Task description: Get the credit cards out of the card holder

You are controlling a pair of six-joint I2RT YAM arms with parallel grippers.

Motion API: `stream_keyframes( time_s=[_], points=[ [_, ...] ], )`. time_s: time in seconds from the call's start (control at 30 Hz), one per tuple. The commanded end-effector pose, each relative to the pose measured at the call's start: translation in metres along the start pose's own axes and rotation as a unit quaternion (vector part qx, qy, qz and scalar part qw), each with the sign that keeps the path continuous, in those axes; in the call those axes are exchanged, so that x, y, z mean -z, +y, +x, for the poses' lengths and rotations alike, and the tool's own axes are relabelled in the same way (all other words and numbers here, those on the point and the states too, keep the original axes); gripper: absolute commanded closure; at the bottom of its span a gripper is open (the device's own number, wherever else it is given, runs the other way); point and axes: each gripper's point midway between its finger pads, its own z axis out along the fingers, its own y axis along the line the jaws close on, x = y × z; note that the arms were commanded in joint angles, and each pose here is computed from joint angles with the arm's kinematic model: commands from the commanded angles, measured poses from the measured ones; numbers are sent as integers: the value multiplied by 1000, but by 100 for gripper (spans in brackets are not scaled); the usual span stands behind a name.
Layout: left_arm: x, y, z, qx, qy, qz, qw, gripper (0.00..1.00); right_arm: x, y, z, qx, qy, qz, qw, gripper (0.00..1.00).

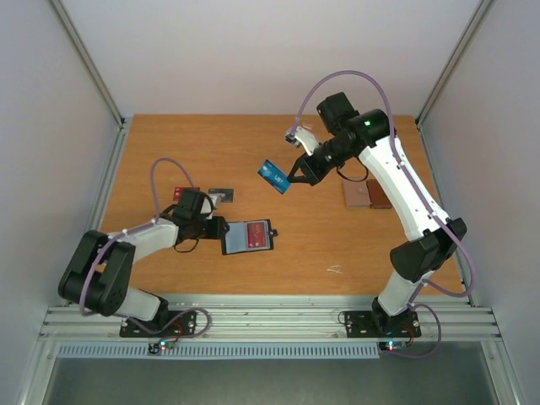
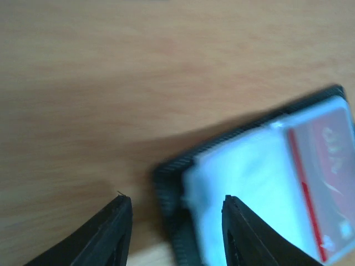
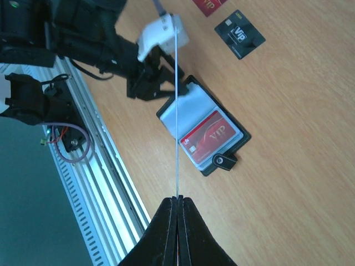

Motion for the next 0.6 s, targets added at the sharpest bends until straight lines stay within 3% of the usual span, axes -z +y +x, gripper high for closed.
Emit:
stream_keyframes(
  time_s=[0.0,0.13,0.23,0.3,0.43,0.53,0.57],
  points=[
    [43,48,-30,70,-68,-136,986,50,-3,6,4,1,12,-13,1000,99],
    [88,38,-54,75,-133,-111,982,41,-10,10,4,-2,21,-24,999,99],
    [136,3,-86,-21,-229,-70,971,39,-10,17,-5,-29,18,-52,998,99],
    [173,-36,-98,-123,-305,-15,944,40,-8,24,-14,-57,12,-76,995,99],
    [240,-110,-84,-364,-431,58,824,42,-8,25,-32,-128,-5,-90,988,99],
    [253,-127,-72,-501,-473,8,725,42,-13,41,-46,-203,-6,-173,964,99],
    [258,-130,-72,-553,-487,-30,675,42,-13,46,-50,-220,-6,-194,956,99]
  ],
)
